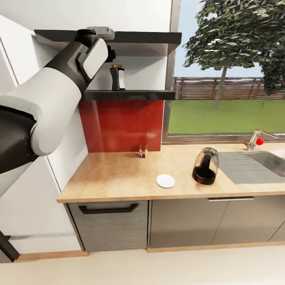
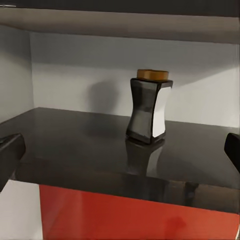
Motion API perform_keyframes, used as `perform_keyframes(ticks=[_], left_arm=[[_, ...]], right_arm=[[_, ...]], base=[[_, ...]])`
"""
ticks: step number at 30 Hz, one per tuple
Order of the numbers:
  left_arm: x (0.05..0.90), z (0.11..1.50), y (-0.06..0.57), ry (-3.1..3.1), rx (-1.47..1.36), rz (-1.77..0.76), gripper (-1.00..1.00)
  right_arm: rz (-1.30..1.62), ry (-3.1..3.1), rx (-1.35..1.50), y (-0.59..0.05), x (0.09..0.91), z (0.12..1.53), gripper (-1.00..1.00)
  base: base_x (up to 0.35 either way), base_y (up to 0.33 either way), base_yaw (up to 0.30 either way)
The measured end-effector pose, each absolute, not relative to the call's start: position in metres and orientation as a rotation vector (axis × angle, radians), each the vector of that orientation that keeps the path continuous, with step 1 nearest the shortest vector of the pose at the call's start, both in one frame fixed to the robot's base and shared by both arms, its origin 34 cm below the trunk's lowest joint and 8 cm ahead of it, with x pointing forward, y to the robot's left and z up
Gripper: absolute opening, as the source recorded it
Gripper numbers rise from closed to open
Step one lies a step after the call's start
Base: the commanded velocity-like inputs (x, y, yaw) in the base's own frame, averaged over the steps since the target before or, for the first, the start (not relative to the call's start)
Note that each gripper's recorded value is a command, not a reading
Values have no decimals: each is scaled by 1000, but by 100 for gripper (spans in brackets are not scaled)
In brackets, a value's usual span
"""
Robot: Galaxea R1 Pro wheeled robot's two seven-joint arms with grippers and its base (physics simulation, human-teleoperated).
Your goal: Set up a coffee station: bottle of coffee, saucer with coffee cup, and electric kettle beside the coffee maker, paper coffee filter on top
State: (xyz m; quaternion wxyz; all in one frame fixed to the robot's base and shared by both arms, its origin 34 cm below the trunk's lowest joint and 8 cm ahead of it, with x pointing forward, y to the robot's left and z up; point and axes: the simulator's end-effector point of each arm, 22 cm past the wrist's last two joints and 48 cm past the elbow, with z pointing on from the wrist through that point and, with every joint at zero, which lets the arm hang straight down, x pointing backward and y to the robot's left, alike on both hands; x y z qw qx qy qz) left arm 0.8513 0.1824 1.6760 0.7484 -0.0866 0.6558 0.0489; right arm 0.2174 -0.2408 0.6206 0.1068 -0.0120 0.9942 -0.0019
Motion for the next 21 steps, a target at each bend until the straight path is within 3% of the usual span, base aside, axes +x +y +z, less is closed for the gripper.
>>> perform_keyframes(ticks=[7, 12, 21], left_arm=[[852, 1675, 183, 1435, -189, 110, 100], [857, 1662, 182, 1453, -188, 109, 100], [858, 1657, 181, 1460, -187, 106, 100]], right_arm=[[-56, 3042, -44, -267, 127, 618, 100], [-58, 3057, -46, -268, 116, 618, 100], [-59, 3057, -37, -268, 115, 618, 100]], base=[[216, 0, 0], [74, 0, 0], [302, 0, 0]])
